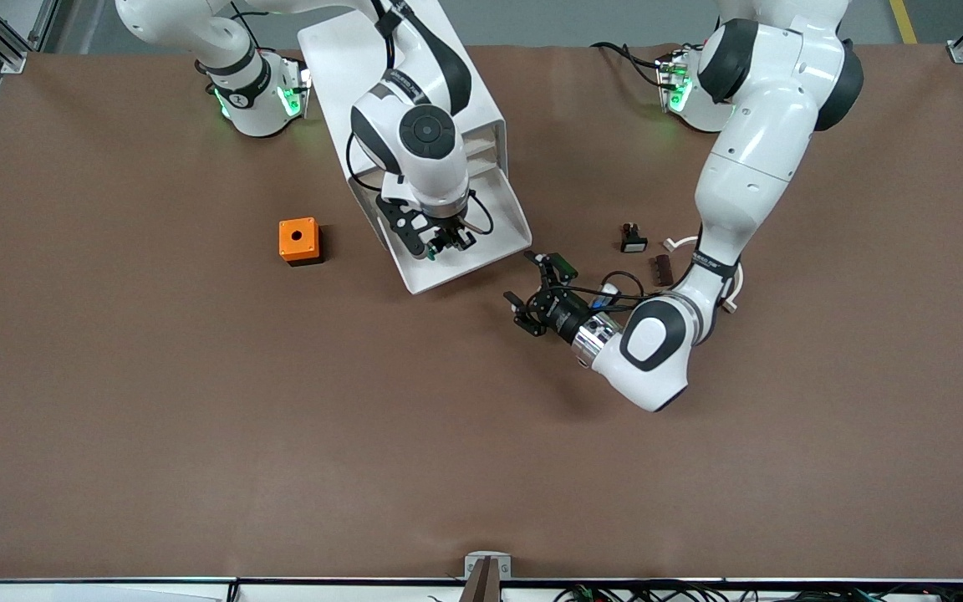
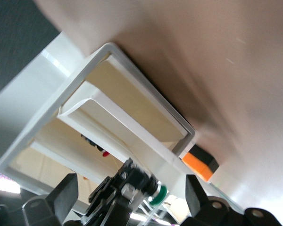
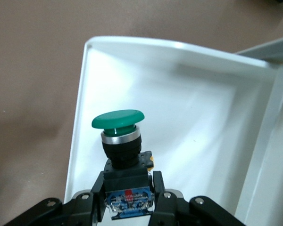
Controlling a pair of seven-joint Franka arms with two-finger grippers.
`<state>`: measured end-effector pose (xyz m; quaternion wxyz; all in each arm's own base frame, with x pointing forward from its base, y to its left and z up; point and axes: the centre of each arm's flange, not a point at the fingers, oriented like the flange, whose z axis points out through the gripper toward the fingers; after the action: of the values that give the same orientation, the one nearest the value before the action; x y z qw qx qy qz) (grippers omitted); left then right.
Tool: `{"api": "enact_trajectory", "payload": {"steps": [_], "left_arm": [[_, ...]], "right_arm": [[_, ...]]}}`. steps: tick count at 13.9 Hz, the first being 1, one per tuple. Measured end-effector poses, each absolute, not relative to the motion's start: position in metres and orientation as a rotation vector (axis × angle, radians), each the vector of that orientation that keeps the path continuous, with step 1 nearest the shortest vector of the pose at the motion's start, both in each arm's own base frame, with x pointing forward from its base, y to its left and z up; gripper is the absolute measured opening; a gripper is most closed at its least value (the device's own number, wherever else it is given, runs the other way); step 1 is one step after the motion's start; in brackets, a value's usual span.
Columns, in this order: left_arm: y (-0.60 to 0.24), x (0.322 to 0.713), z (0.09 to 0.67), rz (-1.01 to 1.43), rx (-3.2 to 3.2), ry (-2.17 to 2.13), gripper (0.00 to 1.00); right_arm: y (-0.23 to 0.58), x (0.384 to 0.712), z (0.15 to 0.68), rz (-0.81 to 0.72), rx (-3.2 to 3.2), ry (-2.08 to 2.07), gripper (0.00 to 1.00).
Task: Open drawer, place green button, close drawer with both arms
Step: 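Carry the green button over the open drawer with the right gripper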
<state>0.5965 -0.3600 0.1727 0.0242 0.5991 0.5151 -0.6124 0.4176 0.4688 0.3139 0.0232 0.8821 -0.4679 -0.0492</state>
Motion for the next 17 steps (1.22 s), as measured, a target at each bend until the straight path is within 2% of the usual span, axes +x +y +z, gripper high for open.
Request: {"api": "enact_trajectory", "payload": {"steps": [3,11,13,17], "left_arm": [[-0.351,0.611,0.205,-1.668,2.067,1.351,1.0],[-0.342,0.657,0.282,-0.863,2.452,1.153,1.0],[-0.348,0.663,0.298,-0.707,2.501,1.134,1.0],[-0.368,0.659,0.309,-0.546,2.573,1.081,1.0]], "right_arm": [[0.477,0.408,0.312,-0.149,2.711,-1.479,0.42],[0.498,0.385,0.272,-0.123,2.687,-1.548,0.42],[0.498,0.386,0.274,-0.122,2.688,-1.551,0.55],[0.493,0.396,0.278,-0.12,2.735,-1.472,0.94]]}}
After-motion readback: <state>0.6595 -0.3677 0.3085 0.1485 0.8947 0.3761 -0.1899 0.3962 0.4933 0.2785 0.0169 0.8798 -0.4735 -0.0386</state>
